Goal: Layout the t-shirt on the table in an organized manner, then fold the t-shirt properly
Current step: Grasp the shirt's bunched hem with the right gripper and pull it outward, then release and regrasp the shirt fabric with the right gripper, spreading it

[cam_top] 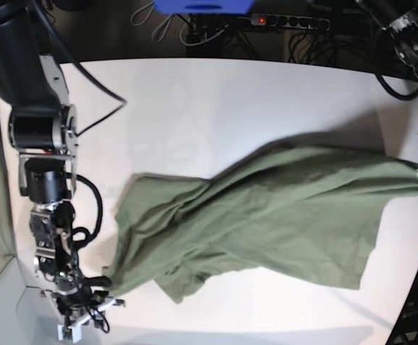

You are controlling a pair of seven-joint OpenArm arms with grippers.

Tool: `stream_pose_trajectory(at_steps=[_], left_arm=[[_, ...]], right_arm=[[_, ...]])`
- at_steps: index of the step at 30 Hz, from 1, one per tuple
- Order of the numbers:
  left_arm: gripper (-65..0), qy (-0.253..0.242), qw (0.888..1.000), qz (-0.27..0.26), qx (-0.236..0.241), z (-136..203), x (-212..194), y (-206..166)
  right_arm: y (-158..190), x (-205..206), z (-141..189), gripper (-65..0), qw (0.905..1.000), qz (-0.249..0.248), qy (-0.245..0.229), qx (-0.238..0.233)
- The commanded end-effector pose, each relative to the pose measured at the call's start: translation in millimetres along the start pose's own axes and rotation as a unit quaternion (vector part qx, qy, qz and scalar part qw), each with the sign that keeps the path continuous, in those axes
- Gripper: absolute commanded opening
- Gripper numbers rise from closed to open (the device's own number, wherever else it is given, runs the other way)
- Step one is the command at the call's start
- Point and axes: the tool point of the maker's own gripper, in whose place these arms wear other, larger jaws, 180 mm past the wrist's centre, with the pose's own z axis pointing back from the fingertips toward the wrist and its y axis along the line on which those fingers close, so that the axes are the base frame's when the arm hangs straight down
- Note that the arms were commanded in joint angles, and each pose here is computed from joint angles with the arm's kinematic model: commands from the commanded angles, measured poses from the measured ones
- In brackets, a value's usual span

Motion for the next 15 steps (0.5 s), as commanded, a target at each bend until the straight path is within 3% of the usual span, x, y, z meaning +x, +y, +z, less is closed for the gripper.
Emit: stream_pose_trajectory(at_steps=[1, 7, 11, 15], left_arm=[[-64.7, -0.028, 1.000, -0.006, -0.005, -0.2, 19.3, -3.6], [-64.7, -0.027, 1.000, 0.000, -0.007, -4.2, 18.0, -5.2], [-64.7, -0.016, 1.000, 0.007, -0.003, -6.3, 8.4, -1.0], [-64.7, -0.001, 1.000, 0.017, 0.005, -9.0, -3.5, 6.8]], right_arm=[[-5.5, 22.9, 0.9, -38.1, 0.9995, 0.003, -0.031, -0.004], [-19.2, -21.6, 42.6, -29.3, 0.9991, 0.041, 0.004, -0.010], [6.1, -62.9, 102.0, -27.5, 0.9978, 0.063, 0.012, 0.015], [42.6, -107.5, 154.2, -25.0, 0.9978, 0.042, 0.027, 0.044]])
